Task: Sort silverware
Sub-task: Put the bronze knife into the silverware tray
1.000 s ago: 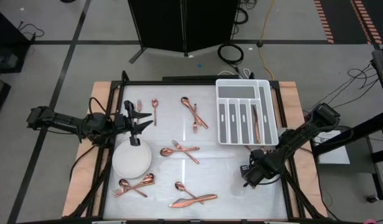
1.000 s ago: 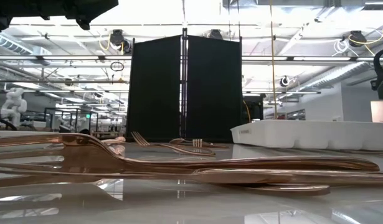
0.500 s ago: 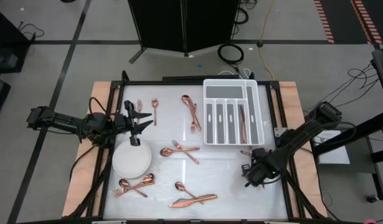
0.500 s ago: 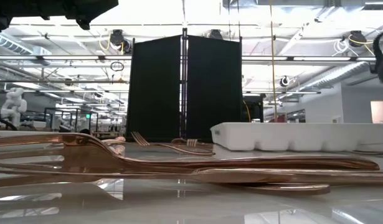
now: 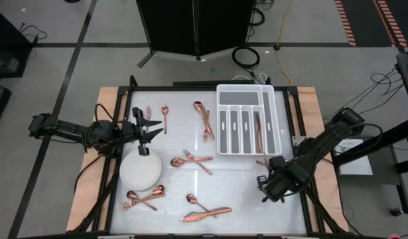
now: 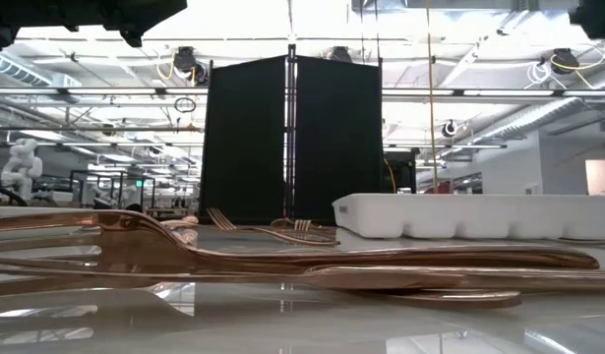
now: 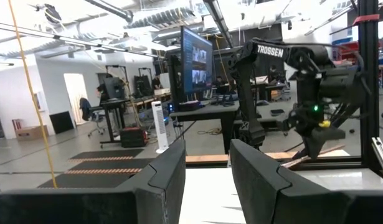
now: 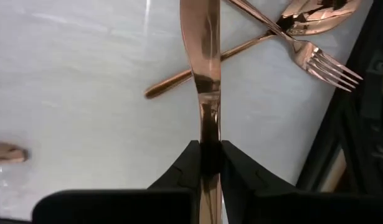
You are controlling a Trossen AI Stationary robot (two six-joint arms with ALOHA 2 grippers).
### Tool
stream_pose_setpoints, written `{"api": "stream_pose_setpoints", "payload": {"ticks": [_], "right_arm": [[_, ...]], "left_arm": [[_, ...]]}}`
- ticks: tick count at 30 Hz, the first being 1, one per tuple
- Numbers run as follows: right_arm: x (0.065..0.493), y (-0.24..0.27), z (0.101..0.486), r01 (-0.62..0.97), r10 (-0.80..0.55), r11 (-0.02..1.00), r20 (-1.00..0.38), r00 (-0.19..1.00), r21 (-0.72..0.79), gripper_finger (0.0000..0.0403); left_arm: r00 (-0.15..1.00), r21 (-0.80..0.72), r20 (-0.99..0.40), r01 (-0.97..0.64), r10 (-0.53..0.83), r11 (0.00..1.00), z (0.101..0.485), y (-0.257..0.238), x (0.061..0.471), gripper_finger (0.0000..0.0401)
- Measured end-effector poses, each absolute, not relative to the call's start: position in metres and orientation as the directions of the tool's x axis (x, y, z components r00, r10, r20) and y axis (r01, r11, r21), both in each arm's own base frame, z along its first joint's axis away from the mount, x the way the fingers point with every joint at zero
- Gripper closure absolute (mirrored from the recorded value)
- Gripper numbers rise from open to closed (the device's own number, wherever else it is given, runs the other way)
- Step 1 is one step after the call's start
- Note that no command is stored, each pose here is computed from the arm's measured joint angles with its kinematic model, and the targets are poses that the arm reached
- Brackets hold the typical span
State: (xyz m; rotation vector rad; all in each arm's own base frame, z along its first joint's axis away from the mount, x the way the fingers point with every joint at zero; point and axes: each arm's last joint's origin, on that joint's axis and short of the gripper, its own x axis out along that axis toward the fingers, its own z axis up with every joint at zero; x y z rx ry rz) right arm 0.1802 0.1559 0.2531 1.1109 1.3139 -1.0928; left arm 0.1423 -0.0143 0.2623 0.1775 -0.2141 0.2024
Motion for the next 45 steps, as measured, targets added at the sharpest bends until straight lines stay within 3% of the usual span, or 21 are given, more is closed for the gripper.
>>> {"api": "stream_pose_setpoints", "payload": {"ticks": [6,11,15,23,31,38,45], "right_arm": [[0.182,0.148,0.265,0.987,-0.139,0.155,-0.988,0.067,0.045,0.0379],[0.183,0.117,0.257,0.993,-0.28,0.086,-0.958,-0.056,-0.083,0.0379],[0.194,0.09,0.243,0.985,-0.262,0.075,-0.957,-0.128,-0.153,0.0379],[0.219,0.009,0.222,0.973,-0.191,0.164,-0.973,-0.129,-0.161,0.0378],[0.215,-0.06,0.21,0.988,-0.129,0.091,-0.985,-0.116,-0.128,0.0377],[0.22,-0.078,0.194,0.996,-0.121,0.081,-0.992,0.035,0.025,0.0376],[0.22,-0.078,0.19,0.995,-0.12,0.098,-0.992,0.046,0.035,0.0375]], "left_arm": [[0.957,0.153,0.228,-0.217,0.18,0.964,0.262,-0.014,0.142,0.0273],[0.957,0.152,0.229,-0.217,0.179,0.964,0.262,-0.014,0.142,0.0273],[0.957,0.152,0.23,-0.218,0.18,0.964,0.262,-0.014,0.142,0.0273],[0.952,0.148,0.244,-0.225,0.185,0.963,0.264,-0.014,0.142,0.0273],[0.957,0.154,0.223,-0.221,0.184,0.963,0.262,-0.014,0.143,0.0273],[0.962,0.163,0.203,-0.218,0.183,0.962,0.26,-0.014,0.143,0.0273],[0.963,0.165,0.198,-0.217,0.183,0.962,0.259,-0.014,0.143,0.0273]]}}
